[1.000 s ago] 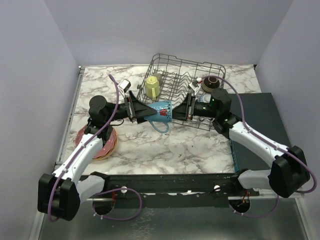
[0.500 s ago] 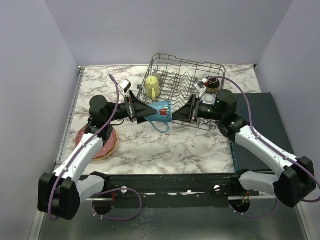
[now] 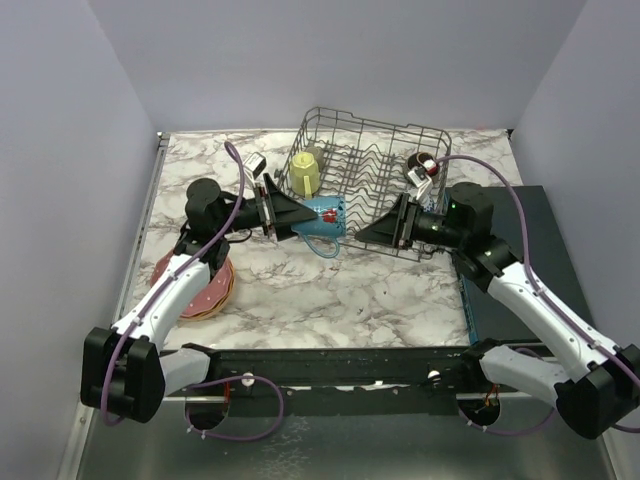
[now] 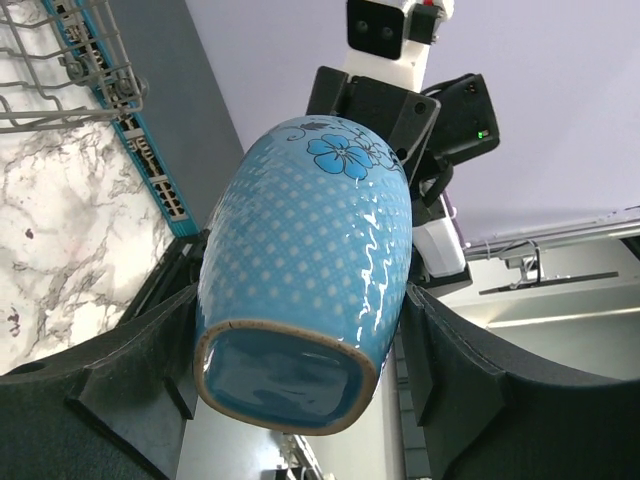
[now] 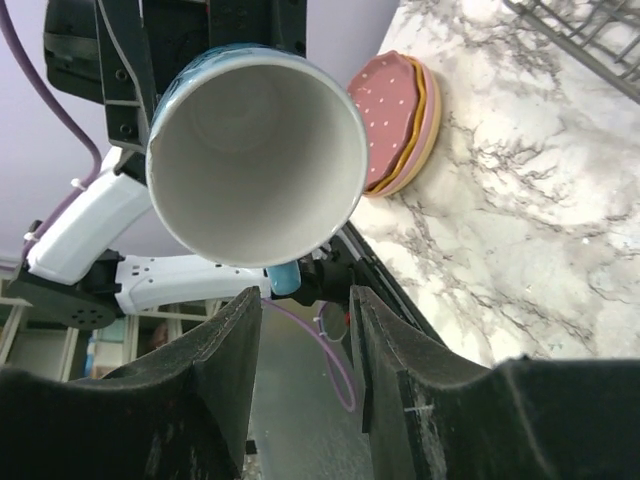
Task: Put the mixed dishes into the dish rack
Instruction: Turn the cup upside down in the dish rack.
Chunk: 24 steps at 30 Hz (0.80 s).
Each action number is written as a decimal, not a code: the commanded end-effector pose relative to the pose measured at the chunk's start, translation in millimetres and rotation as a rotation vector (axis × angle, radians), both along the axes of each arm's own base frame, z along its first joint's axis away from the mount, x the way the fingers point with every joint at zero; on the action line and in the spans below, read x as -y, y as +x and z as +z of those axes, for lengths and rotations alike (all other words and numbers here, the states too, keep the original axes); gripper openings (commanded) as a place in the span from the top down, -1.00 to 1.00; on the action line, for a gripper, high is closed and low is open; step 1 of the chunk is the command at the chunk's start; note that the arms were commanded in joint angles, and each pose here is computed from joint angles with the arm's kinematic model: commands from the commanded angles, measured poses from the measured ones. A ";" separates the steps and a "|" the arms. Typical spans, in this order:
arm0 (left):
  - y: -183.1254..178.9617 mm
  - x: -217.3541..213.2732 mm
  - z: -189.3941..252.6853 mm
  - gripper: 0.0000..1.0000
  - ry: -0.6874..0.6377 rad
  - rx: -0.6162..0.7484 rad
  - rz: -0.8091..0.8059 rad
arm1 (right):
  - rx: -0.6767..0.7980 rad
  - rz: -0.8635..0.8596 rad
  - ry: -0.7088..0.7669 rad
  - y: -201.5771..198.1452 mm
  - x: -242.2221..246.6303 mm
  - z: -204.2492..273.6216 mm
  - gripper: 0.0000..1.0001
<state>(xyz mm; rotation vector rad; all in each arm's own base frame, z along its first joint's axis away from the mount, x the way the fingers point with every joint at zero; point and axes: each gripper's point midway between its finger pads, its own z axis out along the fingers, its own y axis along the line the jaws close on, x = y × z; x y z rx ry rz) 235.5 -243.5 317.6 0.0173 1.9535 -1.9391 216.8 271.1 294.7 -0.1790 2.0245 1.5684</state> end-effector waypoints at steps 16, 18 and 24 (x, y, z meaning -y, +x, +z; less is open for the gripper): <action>51.7 -7.0 -12.8 1.00 0.348 0.110 0.122 | 0.113 -0.155 -0.193 5.3 37.3 -1.8 0.06; 58.6 -9.3 -10.8 1.00 0.391 0.139 0.134 | 0.115 -0.158 -0.203 4.5 38.5 -2.7 0.06; 79.7 -21.6 -16.8 1.00 0.561 0.235 0.159 | 0.120 -0.172 -0.222 2.6 43.2 -5.2 0.05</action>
